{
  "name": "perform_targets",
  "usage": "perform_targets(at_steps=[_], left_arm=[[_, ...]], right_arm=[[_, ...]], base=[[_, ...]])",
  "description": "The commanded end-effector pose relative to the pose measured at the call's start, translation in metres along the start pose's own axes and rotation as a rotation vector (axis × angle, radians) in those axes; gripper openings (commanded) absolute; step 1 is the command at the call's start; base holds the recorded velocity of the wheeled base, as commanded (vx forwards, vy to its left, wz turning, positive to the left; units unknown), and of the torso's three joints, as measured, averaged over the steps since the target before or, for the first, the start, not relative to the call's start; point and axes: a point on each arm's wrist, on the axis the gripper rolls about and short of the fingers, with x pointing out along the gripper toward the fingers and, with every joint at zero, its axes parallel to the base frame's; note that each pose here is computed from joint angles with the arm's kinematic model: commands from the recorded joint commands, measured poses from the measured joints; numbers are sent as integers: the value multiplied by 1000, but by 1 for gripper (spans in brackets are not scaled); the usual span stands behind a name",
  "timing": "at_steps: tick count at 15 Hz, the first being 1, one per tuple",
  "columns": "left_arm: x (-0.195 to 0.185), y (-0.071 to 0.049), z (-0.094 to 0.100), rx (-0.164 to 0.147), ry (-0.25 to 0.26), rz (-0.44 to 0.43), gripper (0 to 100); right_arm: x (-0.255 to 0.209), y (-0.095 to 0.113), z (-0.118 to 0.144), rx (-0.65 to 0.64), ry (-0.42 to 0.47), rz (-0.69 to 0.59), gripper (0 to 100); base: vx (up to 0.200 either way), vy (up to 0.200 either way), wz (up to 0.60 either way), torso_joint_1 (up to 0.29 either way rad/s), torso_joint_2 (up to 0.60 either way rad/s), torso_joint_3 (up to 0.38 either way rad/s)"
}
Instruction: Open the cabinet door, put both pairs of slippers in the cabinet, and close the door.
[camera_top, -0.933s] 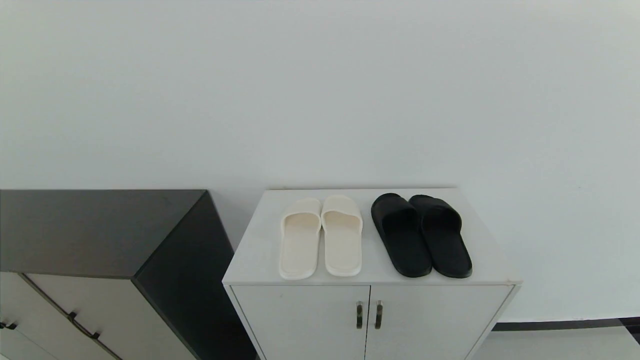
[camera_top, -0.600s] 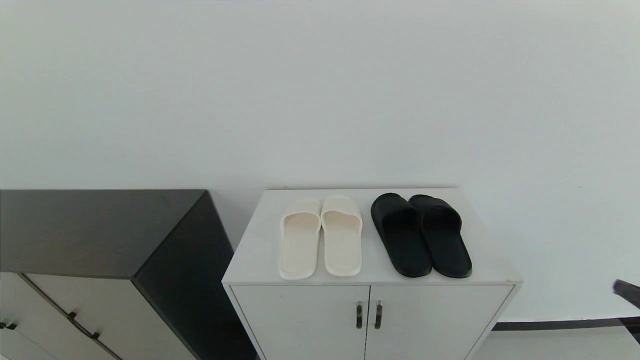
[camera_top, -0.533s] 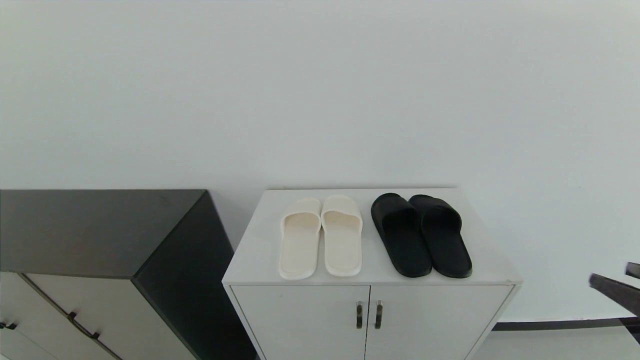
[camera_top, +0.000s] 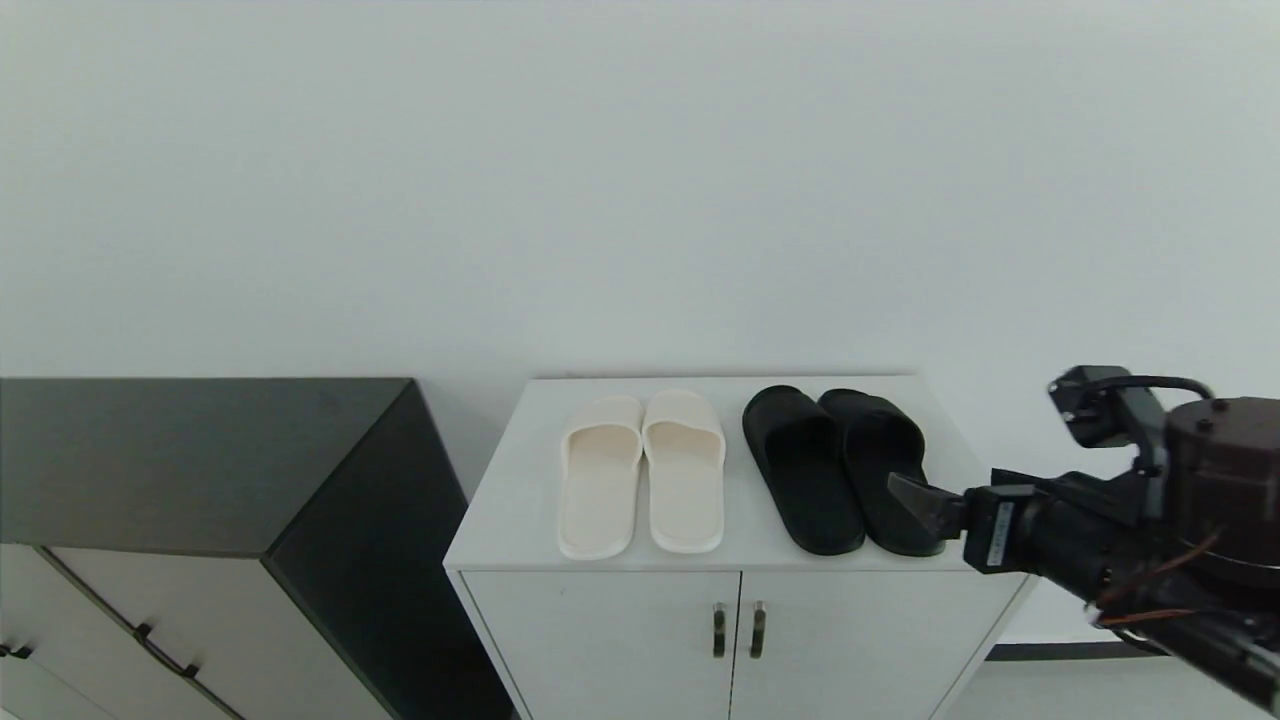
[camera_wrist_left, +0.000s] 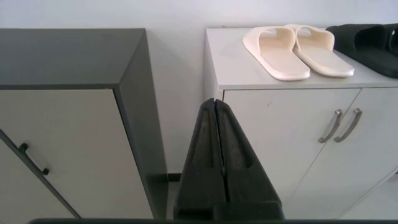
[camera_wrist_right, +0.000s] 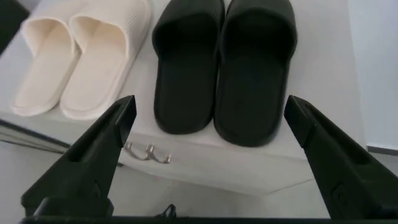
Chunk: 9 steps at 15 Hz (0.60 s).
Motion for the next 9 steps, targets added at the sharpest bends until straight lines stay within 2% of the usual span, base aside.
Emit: perform_targets(at_steps=[1, 4, 9], left_arm=[[0, 0, 0, -1, -1, 0, 0], [0, 0, 0, -1, -1, 0, 0], [0, 0, 0, -4, -1, 0, 0]], right_arm=[[52, 15, -22, -35, 52, -72, 100], [76, 20, -30, -44, 40, -76, 100], [114, 14, -40, -64, -3, -107, 100]], base=[[0, 0, 0, 0, 0, 0], [0, 0, 0, 0, 0, 0], [0, 0, 0, 0, 0, 0]])
